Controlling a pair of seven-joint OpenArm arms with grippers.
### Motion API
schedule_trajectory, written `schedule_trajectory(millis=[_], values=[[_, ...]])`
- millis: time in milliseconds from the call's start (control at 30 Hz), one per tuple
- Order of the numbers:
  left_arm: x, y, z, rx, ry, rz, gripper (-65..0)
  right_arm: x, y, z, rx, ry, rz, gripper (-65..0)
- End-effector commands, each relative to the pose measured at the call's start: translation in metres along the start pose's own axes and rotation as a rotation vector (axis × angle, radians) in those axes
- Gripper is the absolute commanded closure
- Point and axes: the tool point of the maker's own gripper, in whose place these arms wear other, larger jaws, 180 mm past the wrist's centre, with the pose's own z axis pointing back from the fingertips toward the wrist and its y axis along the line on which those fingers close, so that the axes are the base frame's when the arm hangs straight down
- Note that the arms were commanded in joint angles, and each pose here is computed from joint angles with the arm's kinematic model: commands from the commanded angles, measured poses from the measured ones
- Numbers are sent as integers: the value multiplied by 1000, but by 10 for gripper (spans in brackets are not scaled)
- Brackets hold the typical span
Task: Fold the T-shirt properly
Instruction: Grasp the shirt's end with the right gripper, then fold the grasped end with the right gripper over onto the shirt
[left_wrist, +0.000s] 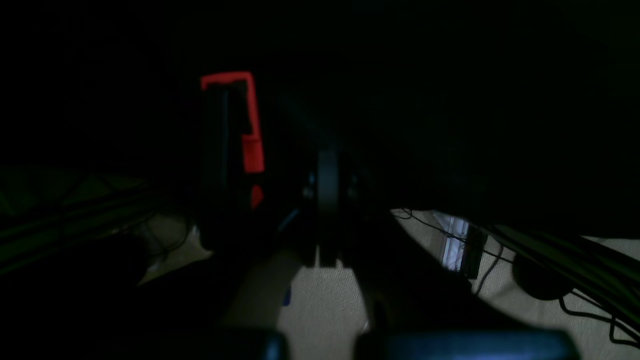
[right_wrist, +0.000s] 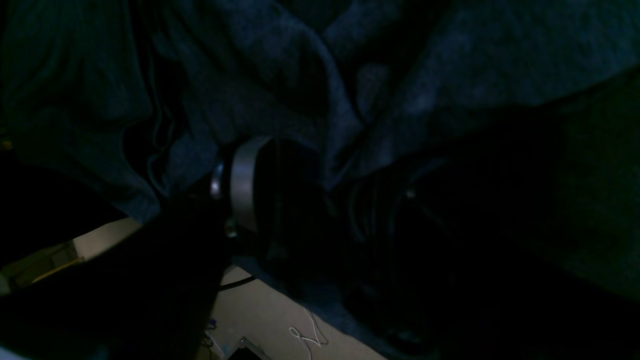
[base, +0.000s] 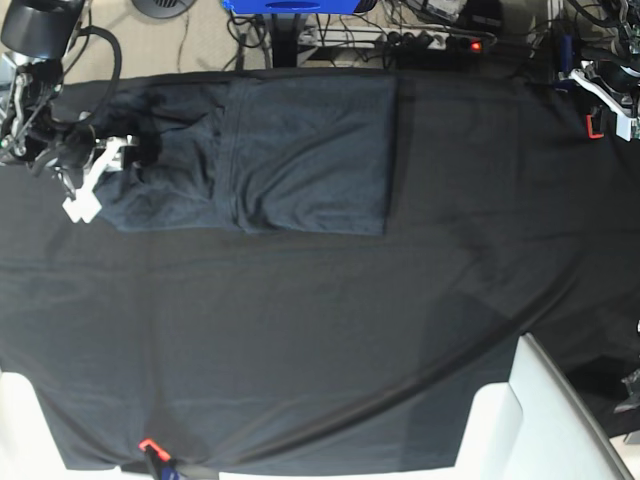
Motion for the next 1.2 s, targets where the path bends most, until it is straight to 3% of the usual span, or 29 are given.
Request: schedule_trajectory(millis=[0,67,200,233,433,633,1000,1167], values=[[11,8,4,12,-28,-20,0,-24,-2,-4,-20,104,-1,-284],[11,8,4,12,-28,-20,0,-17,-2,-4,-20,94,5,-258],[11,8,4,12,-28,-20,0,-3,0,-3,-19,74,19,-17],[11,8,4,12,-28,-20,0,0,0,-2,-19,72,23,0],[11,8,4,12,-28,-20,0,14,2,3,-28,69,52,-2],[13,7,5,12,-33,-24,0,40,32,23,-67,28,186,-2],[14,7,5,12,-36,-27,0,43,136,7,40,50,467,-2],[15,8,5,13,-36,-28,0,36,179,-7,99,76,459,-2]])
